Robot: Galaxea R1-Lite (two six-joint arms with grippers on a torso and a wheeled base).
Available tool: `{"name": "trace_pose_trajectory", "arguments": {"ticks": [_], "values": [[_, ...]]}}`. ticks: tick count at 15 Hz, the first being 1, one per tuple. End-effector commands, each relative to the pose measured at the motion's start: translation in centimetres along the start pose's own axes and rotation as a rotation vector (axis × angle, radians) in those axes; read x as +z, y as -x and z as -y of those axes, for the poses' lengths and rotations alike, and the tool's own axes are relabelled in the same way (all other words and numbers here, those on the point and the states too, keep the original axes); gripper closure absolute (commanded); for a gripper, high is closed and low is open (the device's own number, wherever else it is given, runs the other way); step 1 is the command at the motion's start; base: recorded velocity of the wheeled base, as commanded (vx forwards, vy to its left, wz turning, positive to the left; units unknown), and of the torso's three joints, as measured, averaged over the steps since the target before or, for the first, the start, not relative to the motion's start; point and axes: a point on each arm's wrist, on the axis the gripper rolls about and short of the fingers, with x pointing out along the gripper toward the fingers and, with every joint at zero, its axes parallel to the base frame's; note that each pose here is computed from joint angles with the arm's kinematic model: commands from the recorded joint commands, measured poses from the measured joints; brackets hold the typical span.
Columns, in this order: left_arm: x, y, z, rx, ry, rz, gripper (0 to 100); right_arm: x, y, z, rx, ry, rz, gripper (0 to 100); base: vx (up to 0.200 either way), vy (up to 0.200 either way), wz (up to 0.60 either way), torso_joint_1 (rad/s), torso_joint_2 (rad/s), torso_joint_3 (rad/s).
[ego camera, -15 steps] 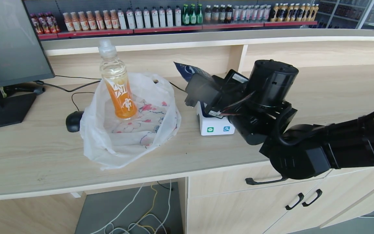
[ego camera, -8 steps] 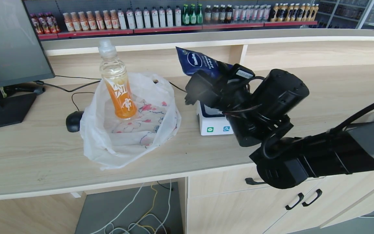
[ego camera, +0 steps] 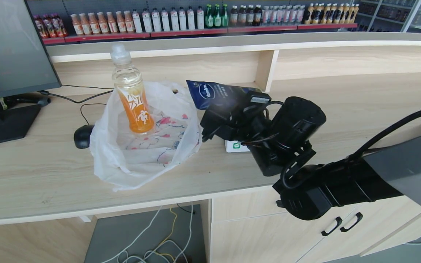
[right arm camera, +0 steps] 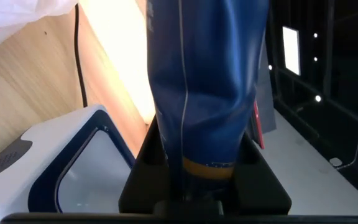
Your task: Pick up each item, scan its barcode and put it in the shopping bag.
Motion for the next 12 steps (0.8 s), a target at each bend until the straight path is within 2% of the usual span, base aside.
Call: {"name": "trace_pose_trajectory", "arguments": {"ticks": [1,6,8,12], "values": [[0.0,0.0,0.0,0.0,0.001,0.0,0,0.0,0.2,-0.3,0.013,0.019,0.023,100,0.0,0.0,0.0,0.0,0.0,0.0],[0.0,0.0,0.0,0.0,0.001,0.0,0,-0.3,0.8,-1.0,0.052,0.047,0.038,100,0.0,0.0,0.0,0.0,0.0,0.0],[0.0,0.0,0.0,0.0,0.001,0.0,0,-0.3,1.0,-1.3,0.068,0.084,0.096,100,0.0,0.0,0.0,0.0,0.0,0.0],[0.0,0.0,0.0,0.0,0.001,0.0,0,-0.6,1.1,-1.5,0.079,0.091,0.1,100,0.0,0.0,0.0,0.0,0.0,0.0]]}}
